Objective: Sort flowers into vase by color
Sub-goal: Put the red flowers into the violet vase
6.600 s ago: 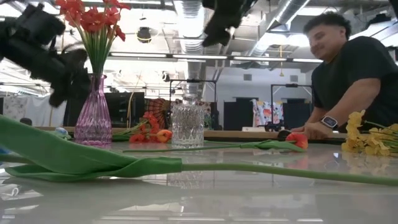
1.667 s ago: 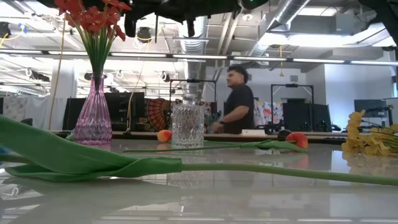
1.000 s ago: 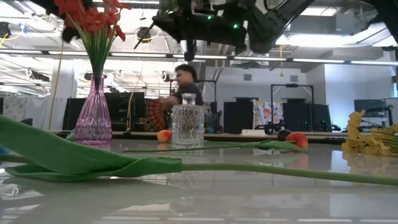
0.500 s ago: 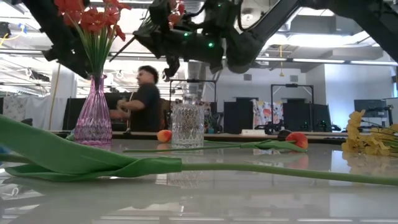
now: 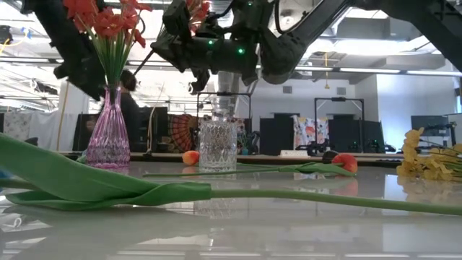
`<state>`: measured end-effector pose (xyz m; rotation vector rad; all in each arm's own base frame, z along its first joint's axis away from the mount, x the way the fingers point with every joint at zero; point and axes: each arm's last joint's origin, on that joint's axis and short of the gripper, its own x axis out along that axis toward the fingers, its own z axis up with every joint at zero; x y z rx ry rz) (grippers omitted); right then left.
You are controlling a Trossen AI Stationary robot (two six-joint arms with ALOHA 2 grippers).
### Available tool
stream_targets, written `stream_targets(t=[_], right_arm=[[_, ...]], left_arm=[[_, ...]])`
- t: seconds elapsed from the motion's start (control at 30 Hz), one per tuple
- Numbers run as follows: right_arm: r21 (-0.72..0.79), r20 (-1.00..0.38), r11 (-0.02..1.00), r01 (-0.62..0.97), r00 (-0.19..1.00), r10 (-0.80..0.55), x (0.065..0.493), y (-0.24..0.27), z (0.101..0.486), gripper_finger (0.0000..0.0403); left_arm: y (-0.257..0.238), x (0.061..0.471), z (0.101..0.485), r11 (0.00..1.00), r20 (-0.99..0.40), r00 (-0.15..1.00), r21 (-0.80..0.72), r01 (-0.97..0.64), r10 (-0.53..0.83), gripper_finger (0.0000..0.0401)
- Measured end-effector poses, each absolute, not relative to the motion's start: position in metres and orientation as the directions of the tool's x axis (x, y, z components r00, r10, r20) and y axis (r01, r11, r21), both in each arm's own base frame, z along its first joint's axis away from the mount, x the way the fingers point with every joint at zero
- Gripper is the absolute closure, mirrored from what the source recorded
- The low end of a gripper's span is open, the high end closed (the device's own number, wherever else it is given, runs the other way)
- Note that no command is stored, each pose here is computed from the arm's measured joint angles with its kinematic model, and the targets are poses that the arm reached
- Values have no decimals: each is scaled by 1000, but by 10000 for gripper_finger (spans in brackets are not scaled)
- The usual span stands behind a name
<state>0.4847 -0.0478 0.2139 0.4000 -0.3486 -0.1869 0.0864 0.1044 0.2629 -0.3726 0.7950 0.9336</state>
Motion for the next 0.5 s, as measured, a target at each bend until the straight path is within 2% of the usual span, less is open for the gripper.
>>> stream_targets(t=[0.37, 0.5], right_arm=[[427, 301, 898, 106, 920, -252, 486, -38, 217, 374], [418, 301, 901, 114, 919, -256, 500, -31, 208, 374]], left_arm=[[107, 89, 263, 558, -744, 346, 43, -828, 571, 211], [109, 90, 262, 559, -754, 340, 44, -828, 562, 211]])
